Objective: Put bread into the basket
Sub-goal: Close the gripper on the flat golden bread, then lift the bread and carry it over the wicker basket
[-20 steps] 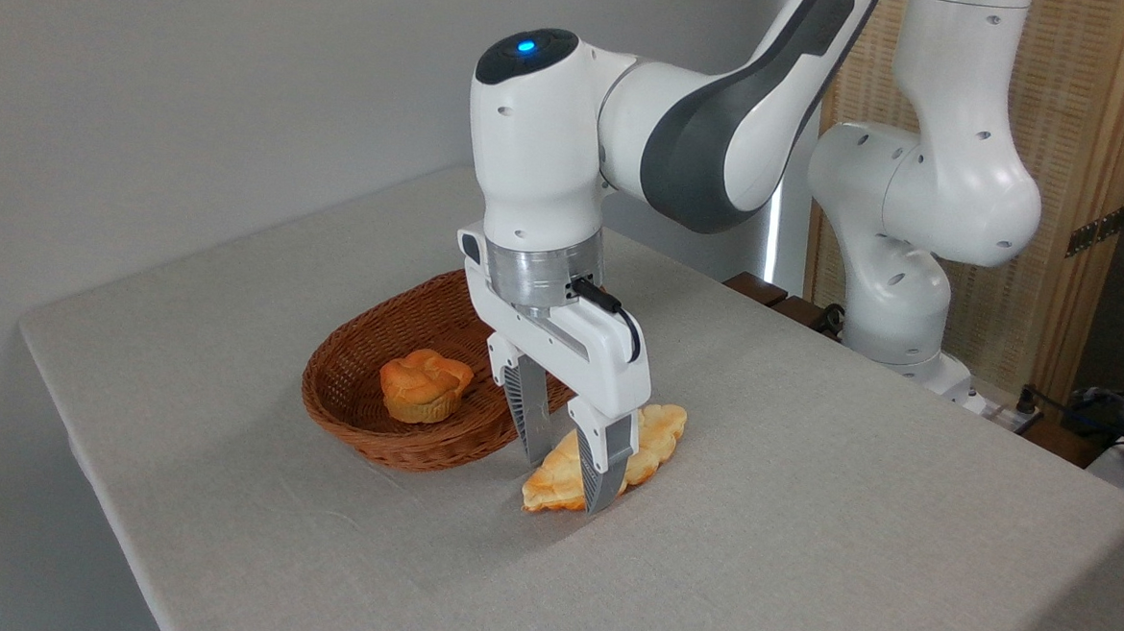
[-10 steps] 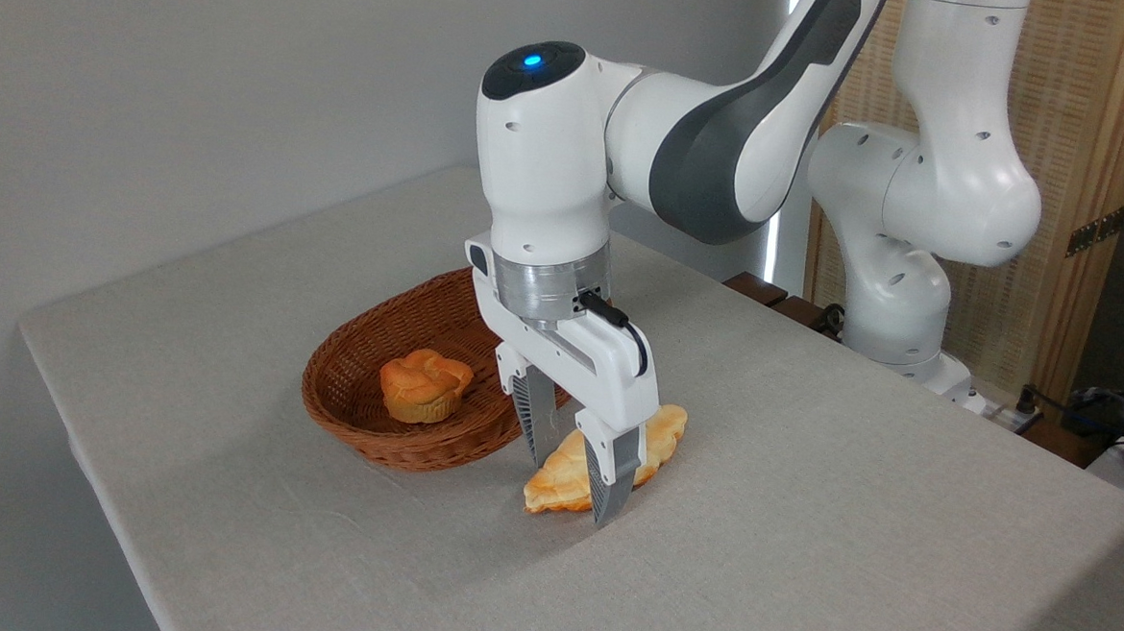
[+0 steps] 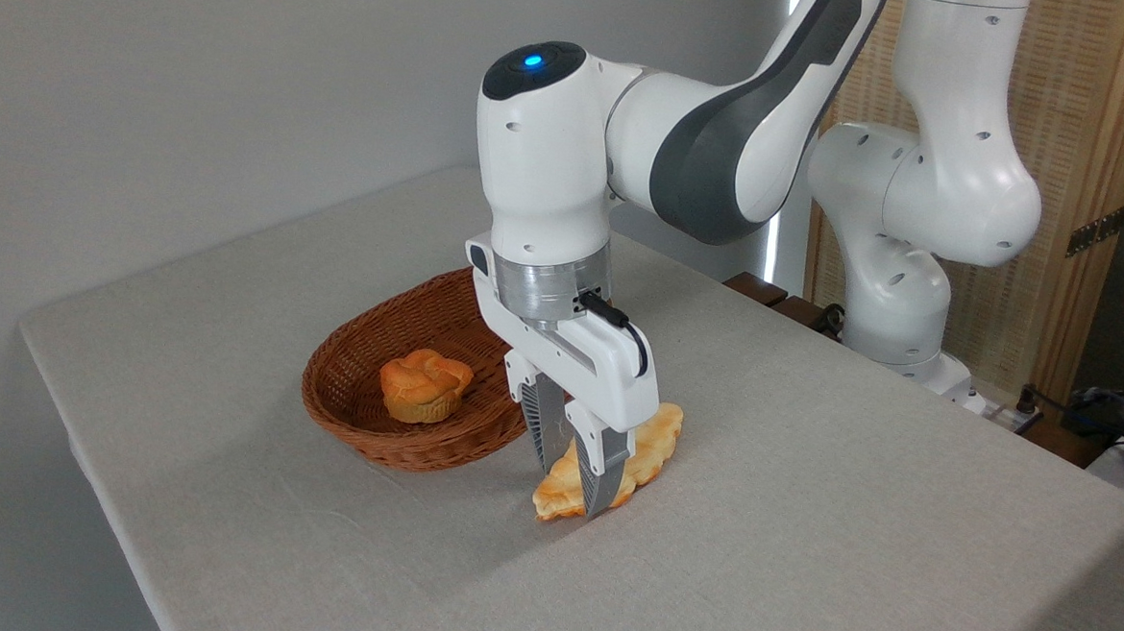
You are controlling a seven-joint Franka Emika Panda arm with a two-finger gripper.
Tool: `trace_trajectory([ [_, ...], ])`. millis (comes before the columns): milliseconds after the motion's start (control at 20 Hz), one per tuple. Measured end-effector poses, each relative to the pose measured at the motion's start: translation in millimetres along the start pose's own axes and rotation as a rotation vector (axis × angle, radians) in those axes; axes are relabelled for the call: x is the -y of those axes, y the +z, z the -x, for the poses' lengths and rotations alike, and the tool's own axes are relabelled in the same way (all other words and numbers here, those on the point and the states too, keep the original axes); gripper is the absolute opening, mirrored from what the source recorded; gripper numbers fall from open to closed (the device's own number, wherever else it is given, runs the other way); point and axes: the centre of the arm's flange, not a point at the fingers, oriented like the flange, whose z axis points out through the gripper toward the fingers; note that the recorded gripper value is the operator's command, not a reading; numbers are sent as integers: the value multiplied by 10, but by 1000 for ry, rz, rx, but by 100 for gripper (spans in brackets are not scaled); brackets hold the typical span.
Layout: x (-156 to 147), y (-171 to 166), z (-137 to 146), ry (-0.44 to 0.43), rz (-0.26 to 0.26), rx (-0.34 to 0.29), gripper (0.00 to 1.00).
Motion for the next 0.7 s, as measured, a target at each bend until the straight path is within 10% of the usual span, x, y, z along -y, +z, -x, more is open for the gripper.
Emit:
trace_trajectory([
  [700,21,-10,25,0,-1,-2,36],
])
